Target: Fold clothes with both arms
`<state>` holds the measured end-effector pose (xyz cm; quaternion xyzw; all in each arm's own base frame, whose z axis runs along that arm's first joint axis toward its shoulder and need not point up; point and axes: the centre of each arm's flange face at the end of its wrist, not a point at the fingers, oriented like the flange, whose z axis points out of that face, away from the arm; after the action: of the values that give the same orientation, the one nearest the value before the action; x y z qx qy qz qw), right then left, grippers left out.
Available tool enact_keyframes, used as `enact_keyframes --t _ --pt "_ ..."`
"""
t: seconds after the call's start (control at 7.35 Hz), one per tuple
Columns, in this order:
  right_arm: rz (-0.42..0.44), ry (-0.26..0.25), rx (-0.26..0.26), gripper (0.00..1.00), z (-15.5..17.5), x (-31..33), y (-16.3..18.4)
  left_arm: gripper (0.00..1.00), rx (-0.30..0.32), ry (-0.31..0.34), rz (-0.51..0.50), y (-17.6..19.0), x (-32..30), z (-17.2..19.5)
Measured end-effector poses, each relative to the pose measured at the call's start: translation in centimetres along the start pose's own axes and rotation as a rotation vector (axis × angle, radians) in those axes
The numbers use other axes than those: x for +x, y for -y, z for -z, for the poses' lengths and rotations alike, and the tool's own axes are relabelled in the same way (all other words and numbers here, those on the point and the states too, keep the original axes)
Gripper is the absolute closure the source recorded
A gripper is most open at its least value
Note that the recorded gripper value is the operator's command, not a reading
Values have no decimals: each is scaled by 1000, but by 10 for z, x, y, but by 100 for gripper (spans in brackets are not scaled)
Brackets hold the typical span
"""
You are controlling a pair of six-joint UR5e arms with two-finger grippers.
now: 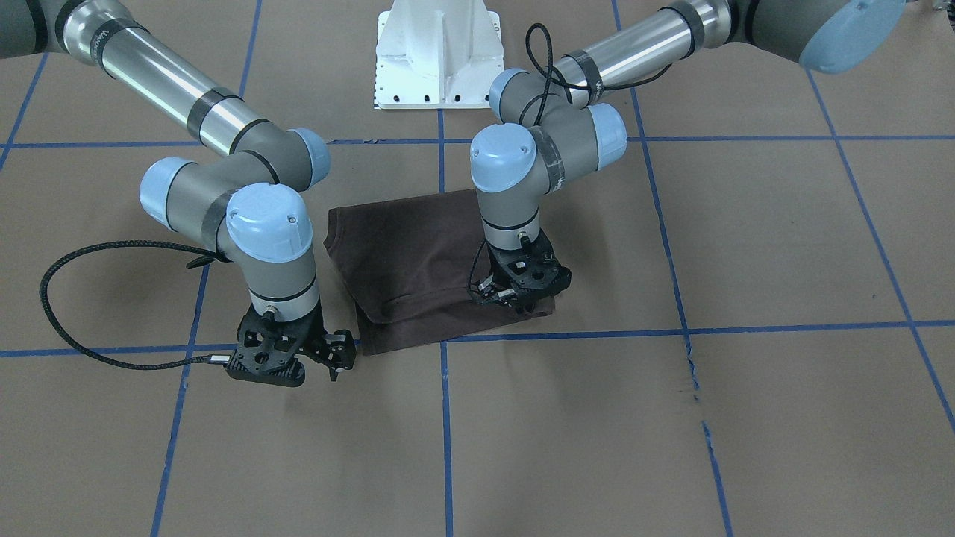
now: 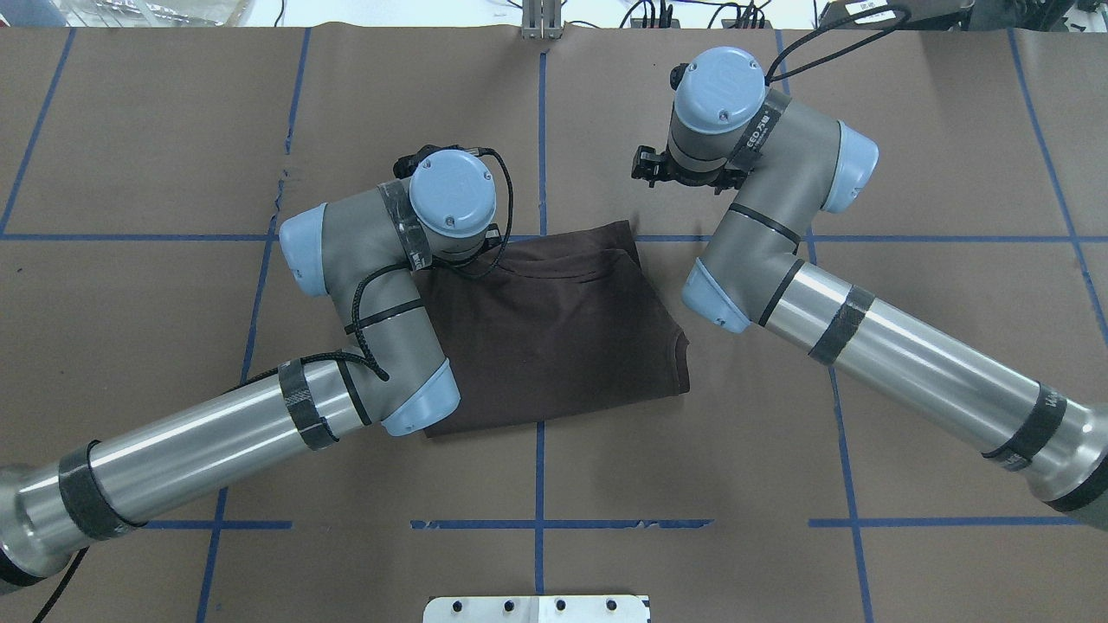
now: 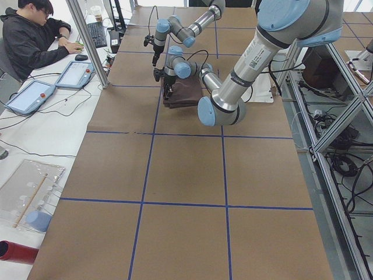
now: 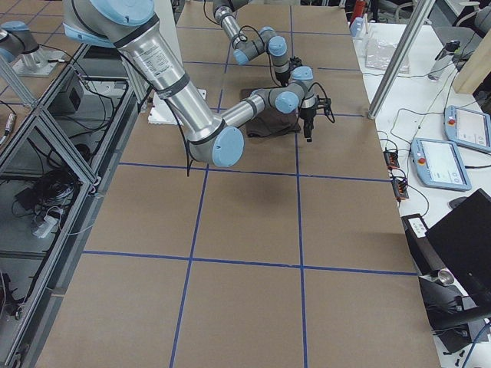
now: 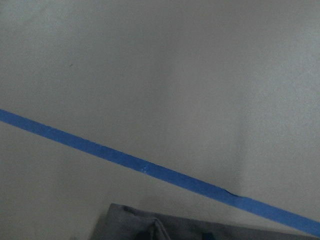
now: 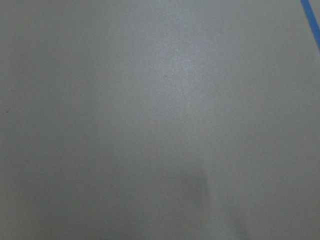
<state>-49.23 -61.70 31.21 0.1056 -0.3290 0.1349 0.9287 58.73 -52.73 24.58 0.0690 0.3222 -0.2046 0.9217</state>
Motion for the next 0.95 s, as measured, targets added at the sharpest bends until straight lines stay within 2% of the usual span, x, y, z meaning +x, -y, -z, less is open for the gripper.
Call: enact_keyframes --t 0.54,0.68,0.82,0.95 --pt "4 2 -2 0 -1 -2 -6 100 13 41 -66 13 -27 -17" --pt "4 -1 -4 0 -3 -1 -7 55 17 49 -78 19 -35 -21" --pt "4 -2 -4 0 -3 0 -7 1 22 48 -103 26 -39 -20" --pt "5 -2 -4 0 -3 0 -8 0 30 37 -153 35 -40 -11"
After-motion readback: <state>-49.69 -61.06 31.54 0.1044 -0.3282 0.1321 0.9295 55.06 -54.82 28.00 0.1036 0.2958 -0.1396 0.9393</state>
